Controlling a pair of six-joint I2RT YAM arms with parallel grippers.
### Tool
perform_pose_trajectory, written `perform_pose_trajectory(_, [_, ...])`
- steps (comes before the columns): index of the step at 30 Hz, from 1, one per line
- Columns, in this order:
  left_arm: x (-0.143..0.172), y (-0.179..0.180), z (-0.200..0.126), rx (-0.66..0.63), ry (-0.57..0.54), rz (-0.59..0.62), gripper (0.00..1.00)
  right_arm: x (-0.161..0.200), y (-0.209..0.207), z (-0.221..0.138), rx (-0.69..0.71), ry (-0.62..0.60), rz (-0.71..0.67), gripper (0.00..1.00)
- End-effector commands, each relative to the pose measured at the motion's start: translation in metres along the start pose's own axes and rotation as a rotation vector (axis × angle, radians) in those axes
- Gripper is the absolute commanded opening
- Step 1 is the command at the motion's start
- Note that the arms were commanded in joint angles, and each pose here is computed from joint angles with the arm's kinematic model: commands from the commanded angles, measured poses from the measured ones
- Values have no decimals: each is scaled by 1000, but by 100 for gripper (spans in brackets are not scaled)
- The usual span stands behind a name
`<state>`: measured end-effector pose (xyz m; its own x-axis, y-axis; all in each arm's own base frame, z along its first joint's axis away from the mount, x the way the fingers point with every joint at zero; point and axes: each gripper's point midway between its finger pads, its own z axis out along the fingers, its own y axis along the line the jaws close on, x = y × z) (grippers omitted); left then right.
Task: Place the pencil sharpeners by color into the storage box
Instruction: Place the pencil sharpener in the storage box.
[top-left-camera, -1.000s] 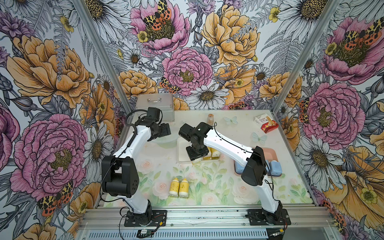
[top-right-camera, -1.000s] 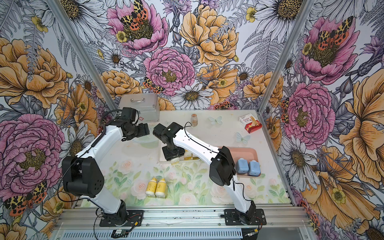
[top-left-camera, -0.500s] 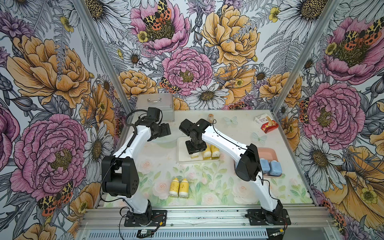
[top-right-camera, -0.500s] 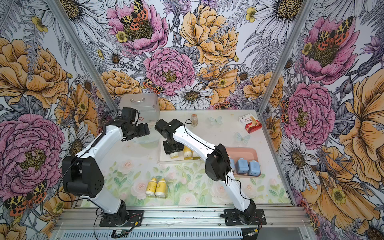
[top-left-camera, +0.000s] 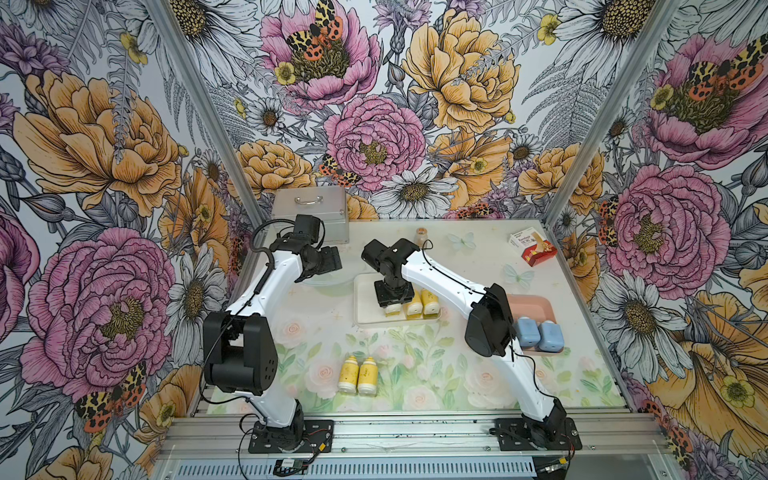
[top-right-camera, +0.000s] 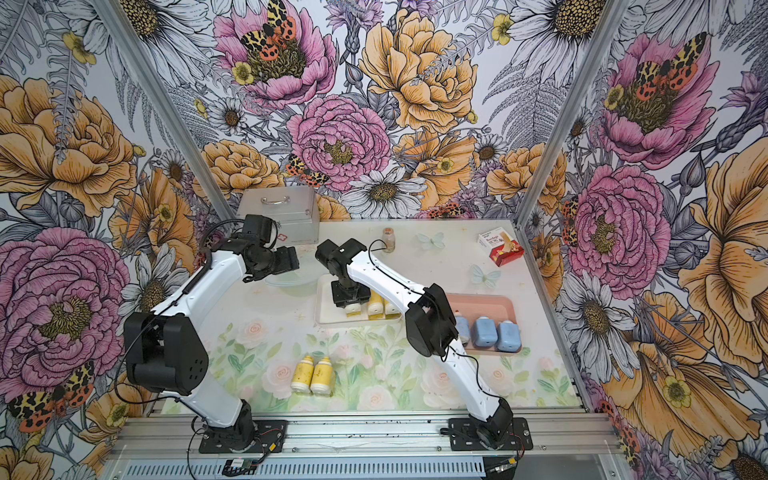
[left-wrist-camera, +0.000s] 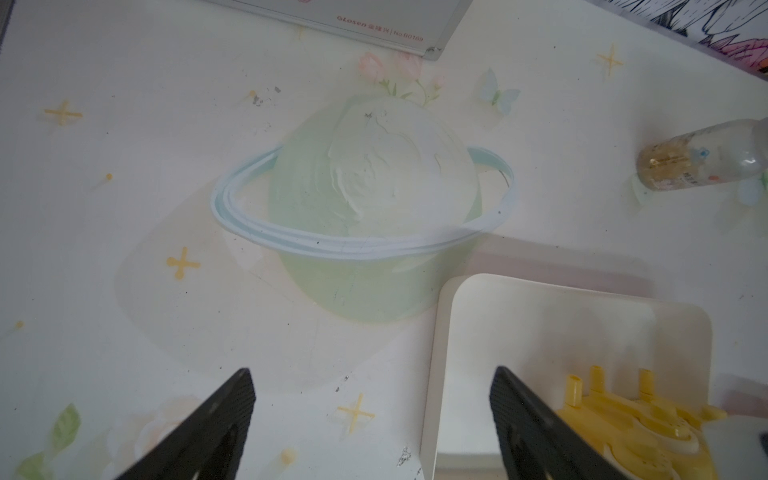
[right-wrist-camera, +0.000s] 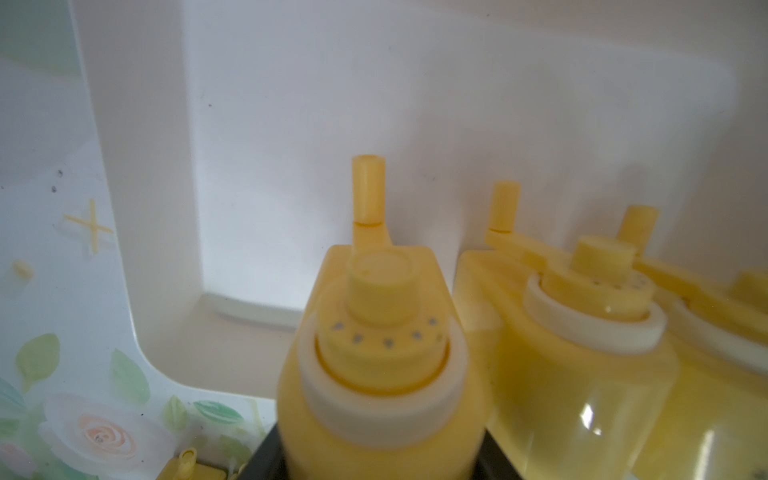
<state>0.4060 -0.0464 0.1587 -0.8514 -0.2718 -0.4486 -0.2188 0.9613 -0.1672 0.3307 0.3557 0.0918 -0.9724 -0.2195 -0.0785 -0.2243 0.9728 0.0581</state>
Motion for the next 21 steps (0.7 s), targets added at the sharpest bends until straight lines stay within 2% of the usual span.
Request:
perform_pose_trajectory(1, [-2,1,0,15,-9,-17,89,-12,2,-3,-7,-44,25,42])
perform_pose_trajectory(21, [-3,0,-1,22,-10,-18,89,-14,-8,3,31,-45,62,42])
